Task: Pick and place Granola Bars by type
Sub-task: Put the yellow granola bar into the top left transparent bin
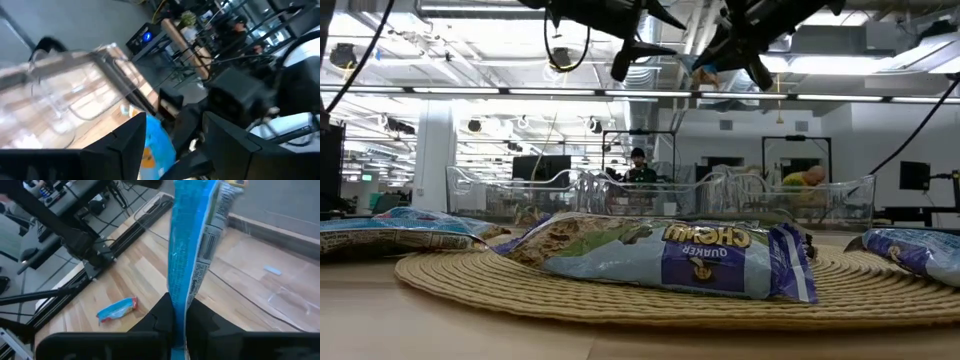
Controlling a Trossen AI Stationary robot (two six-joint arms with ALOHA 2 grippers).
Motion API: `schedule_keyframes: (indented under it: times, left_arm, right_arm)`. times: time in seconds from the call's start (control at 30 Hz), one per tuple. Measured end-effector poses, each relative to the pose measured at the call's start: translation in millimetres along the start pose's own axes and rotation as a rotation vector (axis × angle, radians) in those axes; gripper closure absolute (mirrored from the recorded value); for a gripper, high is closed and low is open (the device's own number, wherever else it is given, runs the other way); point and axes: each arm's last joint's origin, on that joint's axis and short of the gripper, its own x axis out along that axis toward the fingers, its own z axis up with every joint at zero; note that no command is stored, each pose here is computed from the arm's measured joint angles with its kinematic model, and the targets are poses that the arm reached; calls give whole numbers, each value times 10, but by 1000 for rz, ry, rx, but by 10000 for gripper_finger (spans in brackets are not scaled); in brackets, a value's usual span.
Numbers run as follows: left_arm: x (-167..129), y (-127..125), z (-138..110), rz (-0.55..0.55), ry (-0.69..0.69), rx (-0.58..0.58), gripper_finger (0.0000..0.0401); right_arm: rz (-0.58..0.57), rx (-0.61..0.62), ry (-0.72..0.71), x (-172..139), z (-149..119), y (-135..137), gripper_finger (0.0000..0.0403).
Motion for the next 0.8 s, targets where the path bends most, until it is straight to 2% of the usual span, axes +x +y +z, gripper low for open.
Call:
schedule_keyframes:
  times: [0.4, 0.8]
  left_arm:
    - [-2, 59, -58, 60, 57, -21, 214]
    - [-2, 66, -41, 96, 14, 6, 214]
  right_arm:
    - [12, 0, -25, 0, 19, 19, 389]
    - [51, -42, -21, -6, -23, 115, 391]
